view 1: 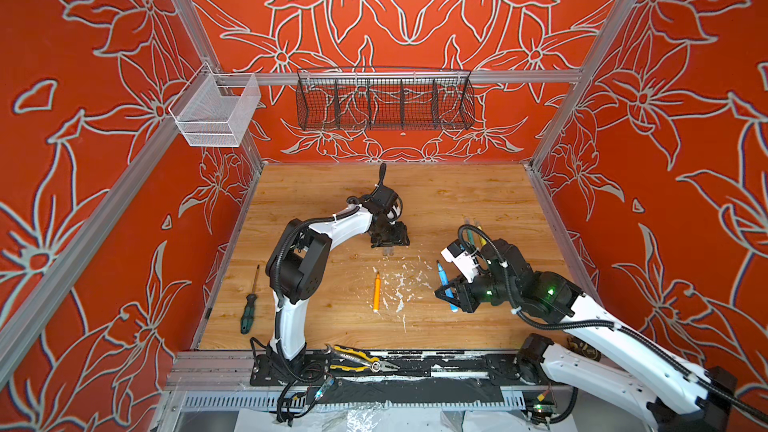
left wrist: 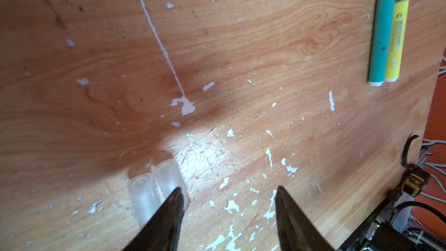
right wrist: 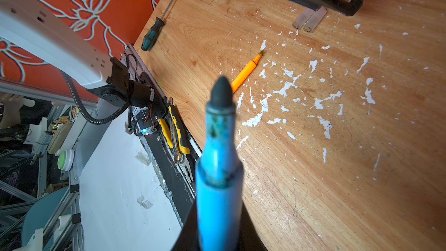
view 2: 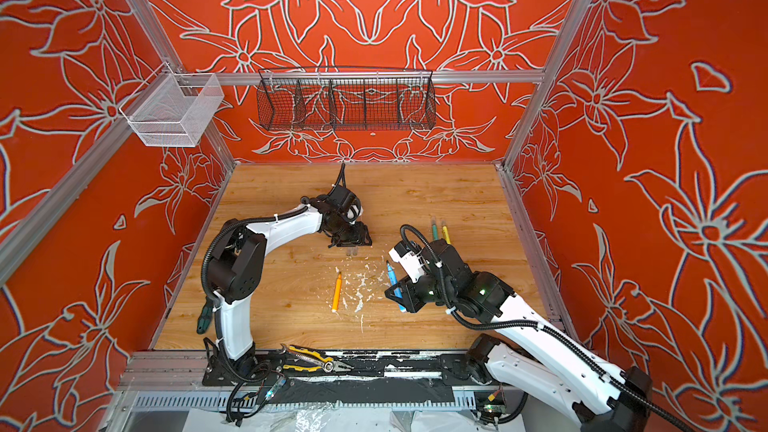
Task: Insert the pens into the pen caps
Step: 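Lower the left gripper over a clear cap and close on it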
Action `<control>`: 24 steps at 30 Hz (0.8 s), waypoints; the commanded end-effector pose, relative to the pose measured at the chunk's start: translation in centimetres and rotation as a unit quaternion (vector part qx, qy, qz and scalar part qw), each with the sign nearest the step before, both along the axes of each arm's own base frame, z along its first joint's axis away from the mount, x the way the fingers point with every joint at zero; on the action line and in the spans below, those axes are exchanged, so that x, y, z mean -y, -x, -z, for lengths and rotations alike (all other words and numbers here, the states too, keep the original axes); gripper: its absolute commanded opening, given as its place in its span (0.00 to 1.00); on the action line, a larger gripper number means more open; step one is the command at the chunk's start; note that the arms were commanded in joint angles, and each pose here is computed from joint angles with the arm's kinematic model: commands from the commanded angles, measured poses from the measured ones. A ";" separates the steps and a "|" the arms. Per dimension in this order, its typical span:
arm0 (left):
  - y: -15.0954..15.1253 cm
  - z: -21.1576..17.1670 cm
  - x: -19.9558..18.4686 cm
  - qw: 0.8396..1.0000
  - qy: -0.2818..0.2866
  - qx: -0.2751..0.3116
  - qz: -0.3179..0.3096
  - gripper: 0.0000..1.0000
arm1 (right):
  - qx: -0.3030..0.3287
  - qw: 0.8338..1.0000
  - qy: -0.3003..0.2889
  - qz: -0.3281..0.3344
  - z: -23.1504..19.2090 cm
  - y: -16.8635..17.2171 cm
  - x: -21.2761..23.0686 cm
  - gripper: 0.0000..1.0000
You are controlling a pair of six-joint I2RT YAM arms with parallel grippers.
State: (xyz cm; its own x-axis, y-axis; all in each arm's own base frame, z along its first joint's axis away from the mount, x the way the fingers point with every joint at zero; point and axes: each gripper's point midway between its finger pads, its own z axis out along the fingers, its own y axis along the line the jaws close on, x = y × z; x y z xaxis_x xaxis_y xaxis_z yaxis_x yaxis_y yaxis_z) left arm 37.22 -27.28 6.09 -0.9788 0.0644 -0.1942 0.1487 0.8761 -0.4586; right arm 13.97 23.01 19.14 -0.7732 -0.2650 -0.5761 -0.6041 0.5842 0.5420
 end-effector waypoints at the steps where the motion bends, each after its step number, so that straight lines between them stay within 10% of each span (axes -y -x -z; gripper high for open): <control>1: 0.4 0.8 -0.4 0.999 -0.024 -0.020 -0.005 0.59 | 0.009 1.000 0.001 0.005 0.1 -0.2 0.3 0.00; 24: 0.6 2.7 -1.4 0.996 -0.085 -0.040 -0.004 0.54 | 0.007 1.000 -0.013 0.003 0.2 -0.1 0.0 0.00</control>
